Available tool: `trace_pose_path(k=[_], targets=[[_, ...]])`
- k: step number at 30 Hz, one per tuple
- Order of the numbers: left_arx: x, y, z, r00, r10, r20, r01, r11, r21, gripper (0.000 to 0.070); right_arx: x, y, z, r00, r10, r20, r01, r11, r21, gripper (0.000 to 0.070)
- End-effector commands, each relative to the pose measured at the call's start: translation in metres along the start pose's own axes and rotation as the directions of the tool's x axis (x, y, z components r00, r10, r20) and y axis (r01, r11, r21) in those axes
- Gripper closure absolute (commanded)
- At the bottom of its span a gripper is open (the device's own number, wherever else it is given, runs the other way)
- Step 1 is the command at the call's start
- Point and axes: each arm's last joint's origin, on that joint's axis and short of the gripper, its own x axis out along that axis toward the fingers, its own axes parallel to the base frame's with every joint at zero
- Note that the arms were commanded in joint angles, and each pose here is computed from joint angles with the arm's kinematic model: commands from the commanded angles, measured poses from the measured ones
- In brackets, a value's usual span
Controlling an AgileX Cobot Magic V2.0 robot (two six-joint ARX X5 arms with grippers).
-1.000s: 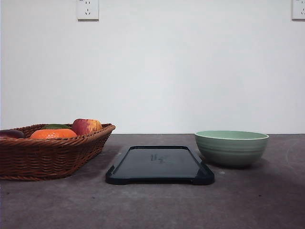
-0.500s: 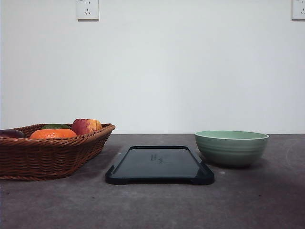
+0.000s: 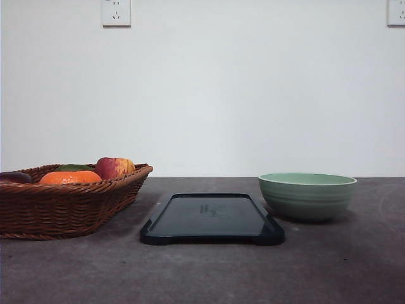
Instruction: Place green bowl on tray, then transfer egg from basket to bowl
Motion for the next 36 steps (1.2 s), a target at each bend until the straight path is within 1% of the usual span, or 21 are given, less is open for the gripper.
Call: trace_pose_path(k=[1,4,6,8,10,12,14,16,19,21,24,27,32,35,36], targets=[[0.003,-0.009,0.016,1.000,-0.008,0.025,0.006,0.997,0.080,0.0700,0.005,0.005,0.010,1.000,0.013,-0.026,-0.015,0.998,-0.056,0.0696],[0.012,-0.021,0.035,1.000,0.012,-0.008,-0.011,0.993,0.119,0.0700,0.015,0.012,0.024,0.995,0.045,-0.086,-0.052,0.995,-0.086,0.0696],[0.019,-0.028,0.047,0.998,0.031,-0.054,-0.023,0.991,0.129,0.0700,0.023,0.016,0.033,0.989,0.070,-0.129,-0.083,0.991,-0.101,0.0696],[0.028,-0.036,0.059,0.993,0.029,-0.112,-0.013,0.991,0.136,0.0700,0.032,0.020,0.041,0.980,0.095,-0.172,-0.115,0.987,-0.110,0.0696],[0.039,-0.043,0.069,0.985,0.003,-0.171,0.022,0.989,0.146,0.0700,0.041,0.023,0.047,0.969,0.111,-0.221,-0.138,0.985,-0.108,0.0696],[0.050,-0.049,0.076,0.973,-0.044,-0.225,0.081,0.984,0.156,0.0700,0.050,0.026,0.053,0.954,0.119,-0.276,-0.154,0.982,-0.108,0.0696],[0.062,-0.054,0.082,0.954,-0.090,-0.285,0.139,0.978,0.155,0.0700,0.058,0.028,0.057,0.936,0.117,-0.331,-0.165,0.979,-0.119,0.0696],[0.073,-0.056,0.085,0.933,-0.116,-0.340,0.171,0.975,0.138,0.0700,0.065,0.029,0.060,0.917,0.122,-0.379,-0.184,0.974,-0.134,0.0696],[0.090,-0.059,0.087,0.891,-0.135,-0.433,0.205,0.972,0.118,0.0700,0.077,0.031,0.063,0.882,0.136,-0.452,-0.226,0.962,-0.152,0.0696],[0.100,-0.059,0.086,0.857,-0.142,-0.496,0.223,0.969,0.107,0.0700,0.084,0.032,0.064,0.860,0.133,-0.493,-0.240,0.957,-0.161,0.0696],[0.113,-0.059,0.081,0.788,-0.152,-0.597,0.258,0.961,0.096,0.0700,0.093,0.033,0.064,0.820,0.131,-0.557,-0.267,0.949,-0.170,0.0696],[0.124,-0.059,0.075,0.721,-0.147,-0.677,0.290,0.952,0.102,0.0700,0.100,0.035,0.062,0.782,0.128,-0.610,-0.289,0.941,-0.173,0.0696],[0.136,-0.063,0.064,0.606,-0.139,-0.783,0.361,0.925,0.116,0.0700,0.109,0.037,0.050,0.689,0.122,-0.714,-0.338,0.926,-0.168,0.0696],[0.139,-0.065,0.057,0.551,-0.139,-0.822,0.418,0.900,0.127,0.0700,0.112,0.037,0.041,0.633,0.115,-0.766,-0.364,0.917,-0.163,0.0695],[0.140,-0.066,0.054,0.540,-0.142,-0.830,0.432,0.893,0.128,0.0700,0.112,0.037,0.038,0.617,0.114,-0.779,-0.370,0.915,-0.159,0.0695]])
